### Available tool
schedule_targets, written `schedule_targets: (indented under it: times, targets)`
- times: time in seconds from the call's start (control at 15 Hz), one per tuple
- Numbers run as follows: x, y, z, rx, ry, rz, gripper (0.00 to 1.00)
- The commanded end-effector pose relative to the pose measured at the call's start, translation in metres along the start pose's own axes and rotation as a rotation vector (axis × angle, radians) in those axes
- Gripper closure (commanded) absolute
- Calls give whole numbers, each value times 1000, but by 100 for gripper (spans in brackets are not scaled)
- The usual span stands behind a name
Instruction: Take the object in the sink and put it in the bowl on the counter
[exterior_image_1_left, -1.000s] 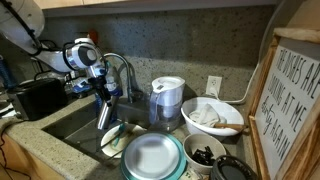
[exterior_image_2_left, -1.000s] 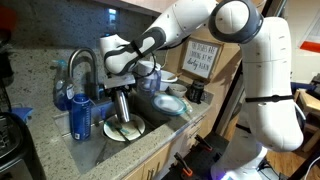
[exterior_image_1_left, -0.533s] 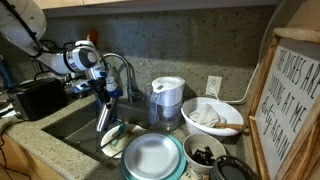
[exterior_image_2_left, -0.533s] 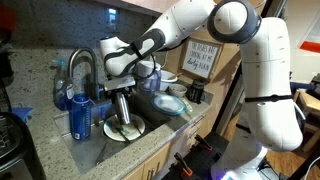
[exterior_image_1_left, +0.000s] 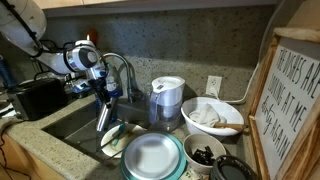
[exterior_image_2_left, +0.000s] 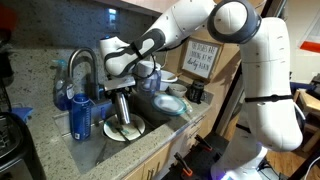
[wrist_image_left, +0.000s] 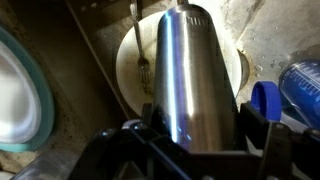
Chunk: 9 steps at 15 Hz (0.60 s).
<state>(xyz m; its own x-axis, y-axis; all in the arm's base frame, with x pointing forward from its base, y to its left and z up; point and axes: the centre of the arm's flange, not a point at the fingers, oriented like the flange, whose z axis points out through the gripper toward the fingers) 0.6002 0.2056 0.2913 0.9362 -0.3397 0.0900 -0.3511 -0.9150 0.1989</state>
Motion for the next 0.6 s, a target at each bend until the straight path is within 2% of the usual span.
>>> schedule_targets:
  times: [0.0,0.27,0.53]
  targets:
    - [-2,-1,-4,3,7,-2,39]
    - [-13,-18,-24,-30,23,20,39]
    - [-27,-46,-46,-81,23,100,39]
